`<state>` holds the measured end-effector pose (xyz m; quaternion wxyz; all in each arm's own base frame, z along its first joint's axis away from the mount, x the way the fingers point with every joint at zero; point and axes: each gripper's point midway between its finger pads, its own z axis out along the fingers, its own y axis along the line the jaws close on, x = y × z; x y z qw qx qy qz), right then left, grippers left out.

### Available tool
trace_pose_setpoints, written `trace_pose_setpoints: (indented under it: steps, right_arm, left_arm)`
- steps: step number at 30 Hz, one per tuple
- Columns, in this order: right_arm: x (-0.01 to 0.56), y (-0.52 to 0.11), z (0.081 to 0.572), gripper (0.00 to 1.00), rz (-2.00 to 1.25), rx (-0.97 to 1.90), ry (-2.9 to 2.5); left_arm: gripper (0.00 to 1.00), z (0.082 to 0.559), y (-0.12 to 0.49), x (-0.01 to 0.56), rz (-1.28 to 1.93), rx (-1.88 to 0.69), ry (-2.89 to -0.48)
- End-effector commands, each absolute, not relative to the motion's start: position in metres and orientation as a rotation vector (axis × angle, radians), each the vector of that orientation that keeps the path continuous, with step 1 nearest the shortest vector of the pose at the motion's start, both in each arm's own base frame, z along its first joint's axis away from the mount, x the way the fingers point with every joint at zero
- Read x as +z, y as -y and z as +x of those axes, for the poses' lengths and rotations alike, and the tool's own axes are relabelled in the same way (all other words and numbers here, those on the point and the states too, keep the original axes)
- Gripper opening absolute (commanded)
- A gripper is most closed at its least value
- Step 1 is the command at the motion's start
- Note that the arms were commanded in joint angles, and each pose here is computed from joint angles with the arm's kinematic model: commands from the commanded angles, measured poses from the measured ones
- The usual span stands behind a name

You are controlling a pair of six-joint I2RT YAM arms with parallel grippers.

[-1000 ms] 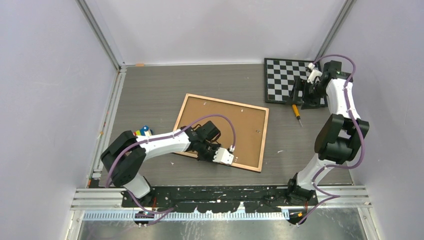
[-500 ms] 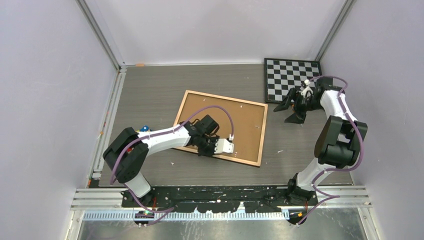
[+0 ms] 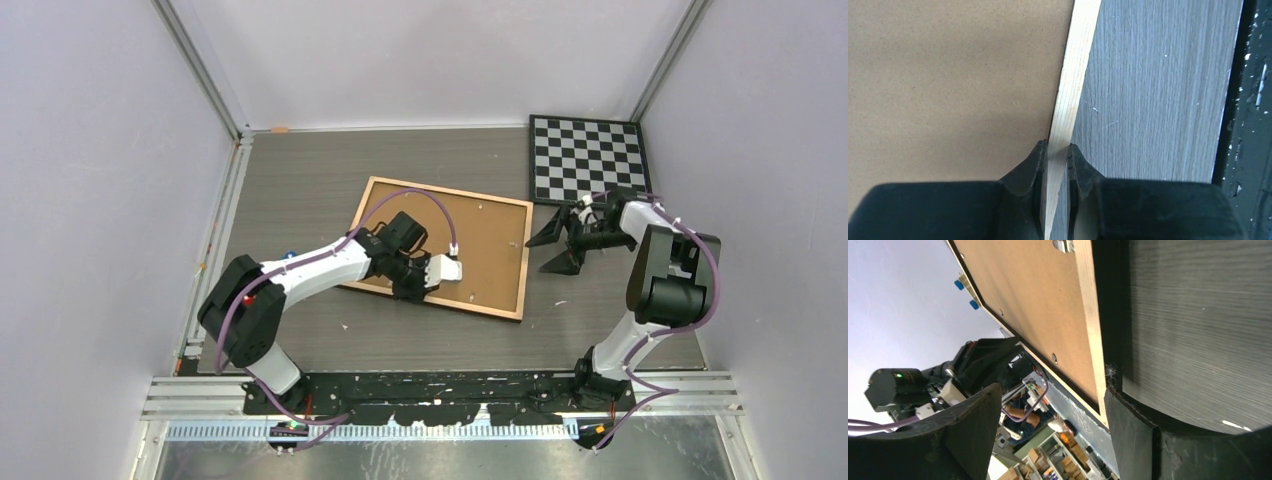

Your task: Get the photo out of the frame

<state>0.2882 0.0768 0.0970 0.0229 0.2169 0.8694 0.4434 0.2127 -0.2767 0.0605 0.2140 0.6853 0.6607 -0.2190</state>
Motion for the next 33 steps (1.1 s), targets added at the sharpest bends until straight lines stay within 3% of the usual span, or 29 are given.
trace_pose_setpoints:
  steps: [1,13,16,21,23,25,28,33]
  right_arm:
    - [0.092,-0.093,0.279,0.78,0.614,1.452,-2.709]
    - [0.079,-0.129,0.267,0.74,0.611,1.657,-2.730]
    - [0.082,-0.132,0.269,0.63,0.661,1.712,-2.710]
    - [0.088,-0.135,0.272,0.35,0.738,1.752,-2.696]
    - [0.090,-0.135,0.273,0.26,0.764,1.762,-2.691]
    - [0.091,-0.136,0.273,0.13,0.779,1.777,-2.688]
    - [0.092,-0.136,0.272,0.01,0.788,1.786,-2.685]
    - [0.093,-0.137,0.269,0.01,0.796,1.803,-2.681]
  left_arm:
    - [0.00,0.246,0.305,0.131,1.690,-0.650,-1.676]
    - [0.00,0.249,0.317,0.162,1.602,-0.728,-1.618]
    - [0.00,0.250,0.318,0.167,1.591,-0.725,-1.595]
    - [0.01,0.262,0.314,0.172,1.555,-0.636,-1.582]
    - [0.12,0.263,0.309,0.174,1.559,-0.597,-1.565]
    - [0.32,0.261,0.304,0.177,1.575,-0.558,-1.525]
    - [0.59,0.252,0.294,0.176,1.634,-0.488,-1.434]
    - [0.68,0.236,0.282,0.157,1.750,-0.324,-1.267]
